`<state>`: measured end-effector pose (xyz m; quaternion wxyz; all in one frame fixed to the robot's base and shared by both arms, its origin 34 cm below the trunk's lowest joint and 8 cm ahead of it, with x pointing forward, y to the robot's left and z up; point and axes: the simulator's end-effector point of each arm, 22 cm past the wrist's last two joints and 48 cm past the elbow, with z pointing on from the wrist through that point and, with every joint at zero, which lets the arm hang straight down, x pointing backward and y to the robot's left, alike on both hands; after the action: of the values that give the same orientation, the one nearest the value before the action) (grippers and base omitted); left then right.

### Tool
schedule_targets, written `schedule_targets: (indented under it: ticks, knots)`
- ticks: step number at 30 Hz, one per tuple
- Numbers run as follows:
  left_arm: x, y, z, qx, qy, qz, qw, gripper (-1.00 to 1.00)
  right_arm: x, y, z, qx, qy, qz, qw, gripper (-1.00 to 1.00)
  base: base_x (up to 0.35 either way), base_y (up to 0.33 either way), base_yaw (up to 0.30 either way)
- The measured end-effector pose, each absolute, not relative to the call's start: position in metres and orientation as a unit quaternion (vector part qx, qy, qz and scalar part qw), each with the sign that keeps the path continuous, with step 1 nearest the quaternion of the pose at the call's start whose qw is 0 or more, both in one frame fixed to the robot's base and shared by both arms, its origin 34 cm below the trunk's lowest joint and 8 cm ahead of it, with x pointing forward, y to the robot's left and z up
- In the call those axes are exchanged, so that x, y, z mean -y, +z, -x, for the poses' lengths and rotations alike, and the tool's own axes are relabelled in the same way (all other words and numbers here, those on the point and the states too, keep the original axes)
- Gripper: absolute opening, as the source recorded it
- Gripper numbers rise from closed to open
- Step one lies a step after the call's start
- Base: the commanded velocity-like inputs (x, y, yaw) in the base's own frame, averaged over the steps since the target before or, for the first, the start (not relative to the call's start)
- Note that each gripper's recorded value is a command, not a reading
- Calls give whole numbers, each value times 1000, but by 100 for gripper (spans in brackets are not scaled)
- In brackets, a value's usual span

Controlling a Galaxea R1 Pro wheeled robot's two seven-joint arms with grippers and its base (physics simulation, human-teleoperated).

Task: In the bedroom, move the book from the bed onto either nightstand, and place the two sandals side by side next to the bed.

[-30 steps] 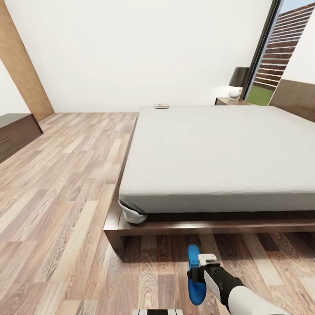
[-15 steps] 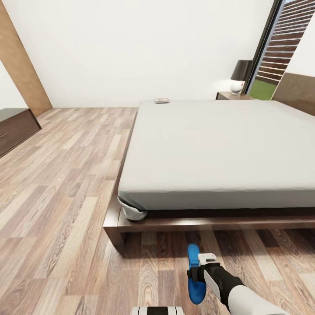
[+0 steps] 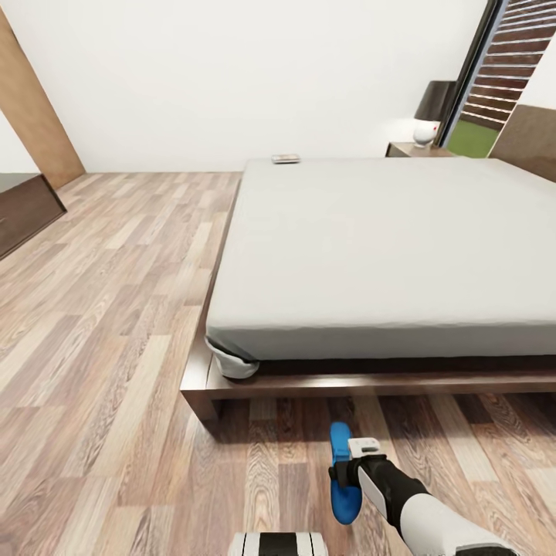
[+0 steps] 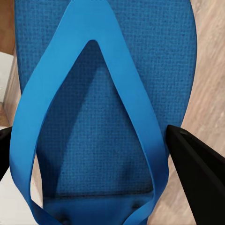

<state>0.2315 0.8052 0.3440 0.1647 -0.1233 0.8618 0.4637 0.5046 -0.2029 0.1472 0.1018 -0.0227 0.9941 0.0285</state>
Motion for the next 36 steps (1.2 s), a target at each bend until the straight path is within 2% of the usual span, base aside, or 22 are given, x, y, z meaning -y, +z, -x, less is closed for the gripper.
schedule_targets:
  ticks: [36]
  knots:
    - [-807,331,-216,-866,475,101,123,-100,202,117,-509,-996,27,35,81,-100,0,0,0]
